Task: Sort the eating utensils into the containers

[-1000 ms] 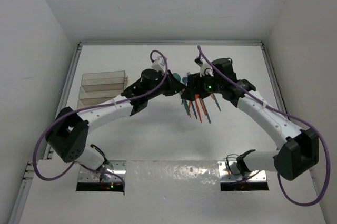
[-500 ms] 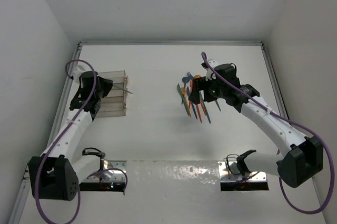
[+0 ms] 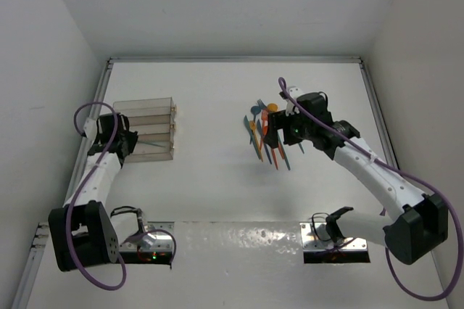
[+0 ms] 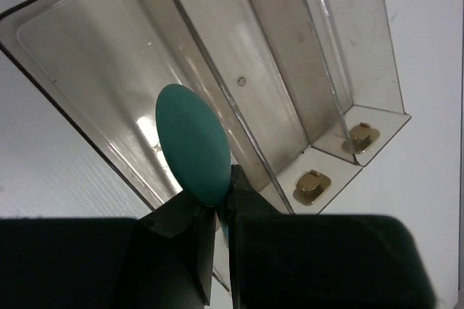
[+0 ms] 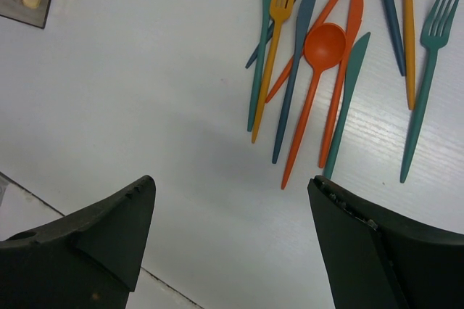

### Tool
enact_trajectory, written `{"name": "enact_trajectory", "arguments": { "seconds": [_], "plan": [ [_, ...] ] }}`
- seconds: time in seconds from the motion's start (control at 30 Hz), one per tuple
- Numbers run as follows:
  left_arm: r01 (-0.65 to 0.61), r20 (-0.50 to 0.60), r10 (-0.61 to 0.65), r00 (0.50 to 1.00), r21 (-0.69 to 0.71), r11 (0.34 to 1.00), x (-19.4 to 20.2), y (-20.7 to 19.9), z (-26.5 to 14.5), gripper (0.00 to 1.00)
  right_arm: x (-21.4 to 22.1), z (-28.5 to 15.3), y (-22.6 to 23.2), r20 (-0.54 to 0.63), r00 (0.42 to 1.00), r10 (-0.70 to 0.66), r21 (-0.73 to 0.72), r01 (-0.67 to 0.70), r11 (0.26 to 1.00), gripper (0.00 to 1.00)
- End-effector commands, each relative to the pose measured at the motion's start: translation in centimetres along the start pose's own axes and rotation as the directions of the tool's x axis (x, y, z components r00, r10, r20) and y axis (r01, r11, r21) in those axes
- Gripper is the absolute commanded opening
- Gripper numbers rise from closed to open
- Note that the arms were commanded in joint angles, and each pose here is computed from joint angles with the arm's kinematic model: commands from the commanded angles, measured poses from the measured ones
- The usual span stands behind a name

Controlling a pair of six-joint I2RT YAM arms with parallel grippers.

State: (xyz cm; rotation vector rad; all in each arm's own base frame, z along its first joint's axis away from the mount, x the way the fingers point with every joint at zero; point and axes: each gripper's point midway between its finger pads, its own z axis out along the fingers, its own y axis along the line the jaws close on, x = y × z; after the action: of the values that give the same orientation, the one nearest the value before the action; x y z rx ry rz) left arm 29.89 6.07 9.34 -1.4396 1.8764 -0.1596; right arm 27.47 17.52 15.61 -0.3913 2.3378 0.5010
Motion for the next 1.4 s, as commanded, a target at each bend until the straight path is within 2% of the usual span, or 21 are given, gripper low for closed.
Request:
{"name": "enact_trajectory", "arguments": {
  "seconds": [0.0,0.33,0.5,0.6,0.63,0.67,0.77,0.83,0.87,1.0,1.2,1.37],
  "plan": [
    [0.068,0.006,-0.068,0.998,-0.047,0.997,0.4,1.6,0.6,0.0,-0.2,-0.3,-0.5,0.024,0.999,-0.023,0.029,0.022,0.999,0.85],
    [0.265,0.043,-0.262,0.964,-0.104,0.959,1.3,3.8,1.2,0.01,0.5,-0.2,-0.7,0.01,1.0,-0.014,0.036,0.013,0.999,0.85],
    [0.275,0.041,-0.272,0.961,-0.083,0.958,1.1,3.1,1.1,0.24,0.9,-0.2,-1.0,0.006,1.0,-0.011,0.049,0.011,0.999,0.86],
    [0.271,0.037,-0.269,0.963,-0.084,0.959,1.1,3.1,1.0,0.42,0.9,-0.1,-1.4,0.008,1.0,-0.007,0.072,0.006,0.997,0.87],
    [0.268,0.035,-0.266,0.963,-0.082,0.96,1.1,3.0,1.0,0.52,0.9,0.0,-1.6,0.008,1.0,-0.005,0.08,0.004,0.997,0.87],
    [0.269,0.036,-0.267,0.963,-0.08,0.96,1.0,2.9,0.9,0.57,0.9,0.1,-1.9,0.008,1.0,-0.002,0.095,0.001,0.995,0.86],
    [0.255,0.034,-0.254,0.967,-0.061,0.965,0.4,2.0,0.4,0.7,1.3,0.7,-2.4,-0.002,1.0,0.005,0.118,-0.004,0.993,0.8],
    [0.222,0.025,-0.222,0.975,-0.041,0.974,0.1,1.2,-0.1,0.74,1.8,1.4,-2.5,-0.013,1.0,0.005,0.117,-0.003,0.993,0.7],
    [0.209,0.022,-0.208,0.978,-0.021,0.978,-0.4,0.3,-0.5,0.75,1.9,1.8,-2.5,-0.019,1.0,0.006,0.113,-0.004,0.994,0.57],
    [0.077,-0.005,-0.077,0.997,0.036,0.996,-1.0,-1.9,-1.9,0.78,4.3,4.0,-2.8,-0.101,0.995,0.017,0.096,-0.008,0.995,0.37],
    [-0.083,-0.028,0.087,0.996,0.098,0.992,-1.3,-3.4,-3.2,0.8,6.8,7.1,-3.8,-0.178,0.983,0.049,0.123,-0.027,0.992,0.35],
    [-0.2,-0.047,0.217,0.975,0.24,0.95,-0.6,-6.0,-4.9,0.81,8.0,9.0,-4.9,-0.208,0.976,0.068,0.168,-0.033,0.985,0.33]
  ]
}}
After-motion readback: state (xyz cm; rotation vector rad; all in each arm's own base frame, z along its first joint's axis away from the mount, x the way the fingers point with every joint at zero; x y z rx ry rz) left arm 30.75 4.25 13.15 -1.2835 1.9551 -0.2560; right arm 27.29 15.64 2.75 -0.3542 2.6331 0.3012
